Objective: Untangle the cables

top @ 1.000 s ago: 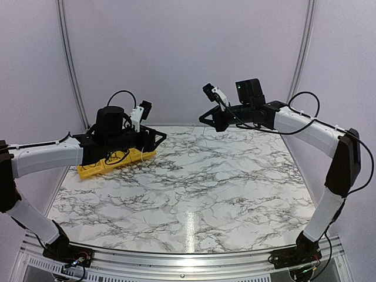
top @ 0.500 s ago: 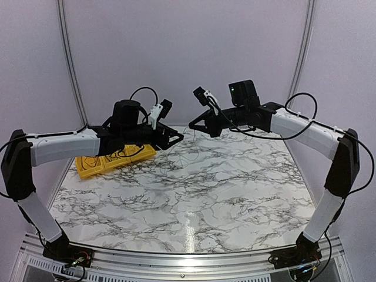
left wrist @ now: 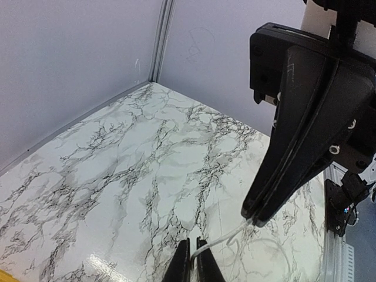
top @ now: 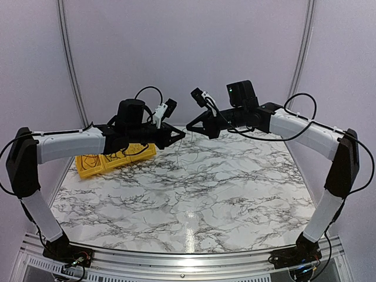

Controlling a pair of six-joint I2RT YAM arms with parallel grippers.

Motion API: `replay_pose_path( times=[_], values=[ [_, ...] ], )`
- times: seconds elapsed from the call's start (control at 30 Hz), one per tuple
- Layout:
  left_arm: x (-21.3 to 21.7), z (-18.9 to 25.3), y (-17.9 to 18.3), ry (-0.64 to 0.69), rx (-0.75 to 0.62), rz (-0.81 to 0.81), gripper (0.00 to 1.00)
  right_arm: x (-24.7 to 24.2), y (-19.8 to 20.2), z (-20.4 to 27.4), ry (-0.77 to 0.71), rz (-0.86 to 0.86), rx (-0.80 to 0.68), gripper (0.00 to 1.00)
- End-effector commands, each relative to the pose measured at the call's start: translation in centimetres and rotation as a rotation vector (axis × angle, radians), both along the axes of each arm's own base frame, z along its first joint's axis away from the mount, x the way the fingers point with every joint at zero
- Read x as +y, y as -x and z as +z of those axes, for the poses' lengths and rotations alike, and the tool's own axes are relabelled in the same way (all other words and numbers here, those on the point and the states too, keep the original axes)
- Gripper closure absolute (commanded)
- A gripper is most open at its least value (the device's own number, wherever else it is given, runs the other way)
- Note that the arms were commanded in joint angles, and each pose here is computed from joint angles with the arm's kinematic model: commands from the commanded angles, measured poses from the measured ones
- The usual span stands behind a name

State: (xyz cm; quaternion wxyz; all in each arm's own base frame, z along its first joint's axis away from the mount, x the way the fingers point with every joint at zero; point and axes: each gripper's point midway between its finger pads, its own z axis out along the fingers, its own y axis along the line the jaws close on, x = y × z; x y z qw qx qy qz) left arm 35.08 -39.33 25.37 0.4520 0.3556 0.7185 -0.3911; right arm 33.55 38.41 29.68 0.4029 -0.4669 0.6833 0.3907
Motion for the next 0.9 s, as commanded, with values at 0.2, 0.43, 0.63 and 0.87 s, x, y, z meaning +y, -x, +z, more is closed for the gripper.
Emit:
replay_pose_path(
  times=[0.2,0.43,0.63,0.87],
  values=[
    [1.5,1.0,-2.4,-0.015,-0.073,0.127,1.00,-1.3,-1.1,2.3,-0.035,-0.075,-0.024,0.69],
    [6.1,0.4,-5.9,-0.111,-0.052,0.279,1.00,-5.0,-2.8,1.9,-0.018,-0.179,-0.020,0.46],
    [9.9,0.8,-9.3,-0.170,-0.050,0.409,1.00,-6.3,-1.9,0.2,0.025,-0.193,-0.023,0.45],
    [14.7,2.4,-13.3,-0.210,-0.054,0.570,1.00,-7.4,-1.2,-0.8,0.067,-0.212,-0.046,0.45]
  ],
)
